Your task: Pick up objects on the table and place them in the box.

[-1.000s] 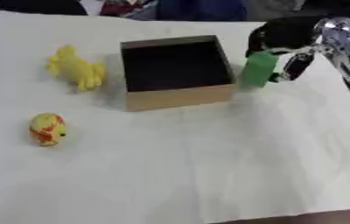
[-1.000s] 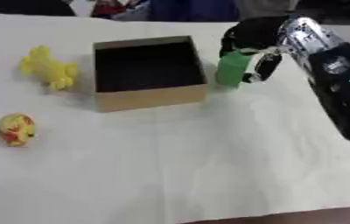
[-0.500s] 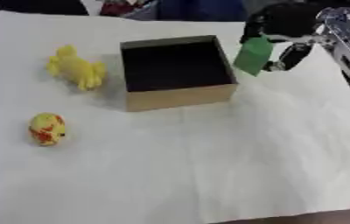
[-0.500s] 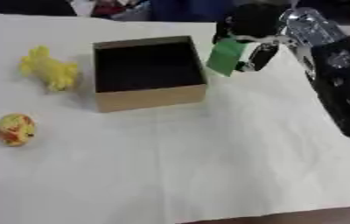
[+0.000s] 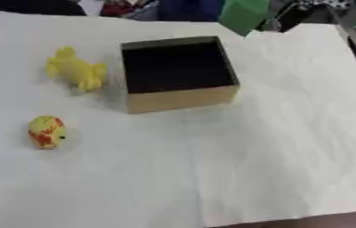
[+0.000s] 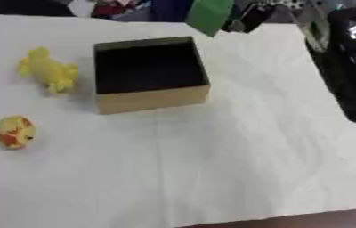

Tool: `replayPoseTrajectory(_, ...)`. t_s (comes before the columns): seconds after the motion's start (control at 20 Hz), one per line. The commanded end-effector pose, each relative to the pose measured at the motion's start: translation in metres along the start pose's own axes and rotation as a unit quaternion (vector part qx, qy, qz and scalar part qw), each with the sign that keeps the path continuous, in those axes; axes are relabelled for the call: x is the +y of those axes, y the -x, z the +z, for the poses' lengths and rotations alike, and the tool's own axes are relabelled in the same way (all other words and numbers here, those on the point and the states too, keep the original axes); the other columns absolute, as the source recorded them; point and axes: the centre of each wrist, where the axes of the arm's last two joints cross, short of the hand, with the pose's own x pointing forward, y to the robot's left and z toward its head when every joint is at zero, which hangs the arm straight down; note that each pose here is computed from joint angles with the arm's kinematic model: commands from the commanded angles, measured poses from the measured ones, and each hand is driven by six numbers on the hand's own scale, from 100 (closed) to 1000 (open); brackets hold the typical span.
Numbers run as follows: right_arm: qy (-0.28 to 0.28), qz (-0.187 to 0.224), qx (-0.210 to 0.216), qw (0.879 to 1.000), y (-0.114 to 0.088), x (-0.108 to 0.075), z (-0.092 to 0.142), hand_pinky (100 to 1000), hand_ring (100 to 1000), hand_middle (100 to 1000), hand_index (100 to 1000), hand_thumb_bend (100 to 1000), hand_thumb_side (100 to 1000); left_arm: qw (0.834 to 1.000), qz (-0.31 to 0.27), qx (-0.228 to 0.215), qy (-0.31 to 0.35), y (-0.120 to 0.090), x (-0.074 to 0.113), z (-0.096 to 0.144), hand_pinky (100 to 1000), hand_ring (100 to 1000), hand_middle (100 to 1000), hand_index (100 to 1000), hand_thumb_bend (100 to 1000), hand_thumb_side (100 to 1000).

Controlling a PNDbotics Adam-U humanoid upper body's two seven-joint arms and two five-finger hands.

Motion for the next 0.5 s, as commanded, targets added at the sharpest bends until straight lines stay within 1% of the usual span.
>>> replayPoseTrajectory(0.05, 0.030, 0.003, -0.004, 1.000, -0.001, -0.026, -0.008, 768, 857, 635, 531, 100, 100, 1.000, 0.006, -0.019, -0.001, -0.005, 0.000, -0.009, 337, 566, 574, 740, 143, 1000)
replayPoseTrajectory(0.15, 0.028, -0.004, -0.018, 0.999, -0.008, -0.029, -0.019, 775, 859, 635, 533, 100, 116, 1.000, 0.007, -0.019, -0.001, -0.006, 0.000, -0.008, 336, 566, 574, 740, 142, 1000)
replayPoseTrajectory(0.2, 0.026, -0.009, -0.024, 0.999, -0.011, -0.028, -0.024, 777, 859, 635, 533, 100, 101, 1.000, 0.008, -0.019, -0.001, -0.006, 0.000, -0.008, 336, 566, 574, 740, 142, 1000)
replayPoseTrajectory(0.25, 0.023, -0.013, -0.030, 0.999, -0.013, -0.027, -0.027, 778, 860, 636, 535, 100, 105, 1.000, 0.008, -0.018, -0.001, -0.005, 0.000, -0.008, 335, 566, 574, 740, 142, 1000)
replayPoseTrajectory(0.5, 0.006, -0.021, -0.046, 0.999, -0.022, -0.021, -0.040, 782, 861, 637, 539, 100, 135, 1.000, 0.009, -0.016, -0.001, -0.006, -0.001, -0.007, 335, 566, 575, 740, 142, 1000)
